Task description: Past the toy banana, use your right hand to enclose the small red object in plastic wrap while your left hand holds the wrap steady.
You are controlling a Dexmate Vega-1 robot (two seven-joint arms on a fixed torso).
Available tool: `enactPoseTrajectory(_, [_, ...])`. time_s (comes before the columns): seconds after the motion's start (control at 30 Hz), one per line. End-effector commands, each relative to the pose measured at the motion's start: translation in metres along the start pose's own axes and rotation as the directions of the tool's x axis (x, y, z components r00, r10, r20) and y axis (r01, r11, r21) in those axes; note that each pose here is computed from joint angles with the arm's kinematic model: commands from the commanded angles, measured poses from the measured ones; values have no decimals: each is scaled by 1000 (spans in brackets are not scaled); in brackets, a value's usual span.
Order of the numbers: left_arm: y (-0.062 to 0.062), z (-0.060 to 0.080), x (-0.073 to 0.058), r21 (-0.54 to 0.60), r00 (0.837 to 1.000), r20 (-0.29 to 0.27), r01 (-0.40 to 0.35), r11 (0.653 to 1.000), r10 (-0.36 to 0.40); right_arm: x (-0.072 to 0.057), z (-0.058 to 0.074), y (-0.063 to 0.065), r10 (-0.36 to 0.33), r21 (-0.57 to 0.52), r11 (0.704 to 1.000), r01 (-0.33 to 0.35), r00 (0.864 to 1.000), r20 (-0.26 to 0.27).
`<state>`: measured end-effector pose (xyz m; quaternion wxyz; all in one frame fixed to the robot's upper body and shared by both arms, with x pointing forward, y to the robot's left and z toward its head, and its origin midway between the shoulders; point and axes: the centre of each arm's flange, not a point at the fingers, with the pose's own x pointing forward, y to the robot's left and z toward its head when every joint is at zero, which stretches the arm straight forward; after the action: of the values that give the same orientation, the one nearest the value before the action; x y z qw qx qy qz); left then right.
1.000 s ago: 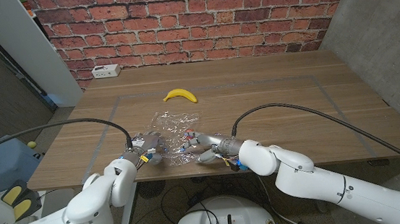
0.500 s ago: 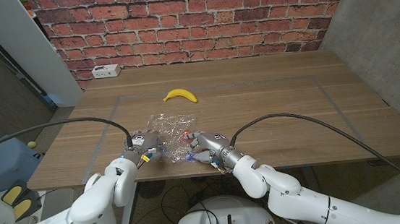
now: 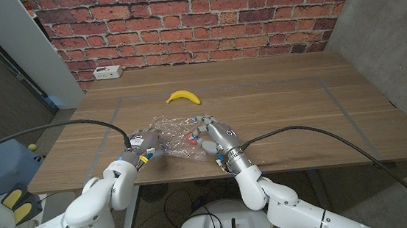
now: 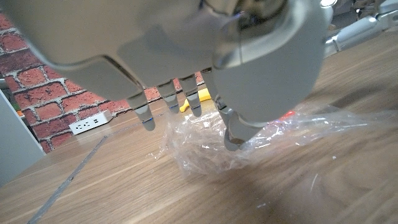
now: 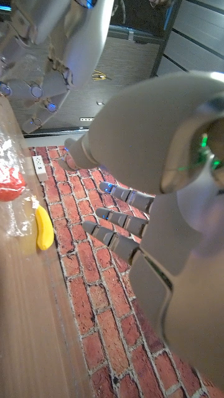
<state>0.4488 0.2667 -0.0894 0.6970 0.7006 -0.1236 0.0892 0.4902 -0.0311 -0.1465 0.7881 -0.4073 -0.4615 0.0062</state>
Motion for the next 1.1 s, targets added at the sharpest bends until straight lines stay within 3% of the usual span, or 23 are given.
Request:
enactPoseTrajectory(0.03, [9, -6, -1, -214, 997, 62, -31, 976, 45, 4, -12, -10, -148, 48, 988, 150, 988, -41])
enactPoseTrajectory(0.37, [13, -9, 7, -285, 996, 47, -65, 956, 82, 4, -18, -20, -70, 40, 997, 73, 994, -80])
enactPoseTrajectory(0.73, [20, -15, 26, -400, 993, 32, -94, 911, 117, 2, -21, -26, -116, 78, 990, 120, 992, -53])
enactPoseTrajectory(1.1, [31, -8, 50, -428, 986, -1, -151, 891, 167, -1, -22, -32, -179, 64, 982, 178, 984, 3])
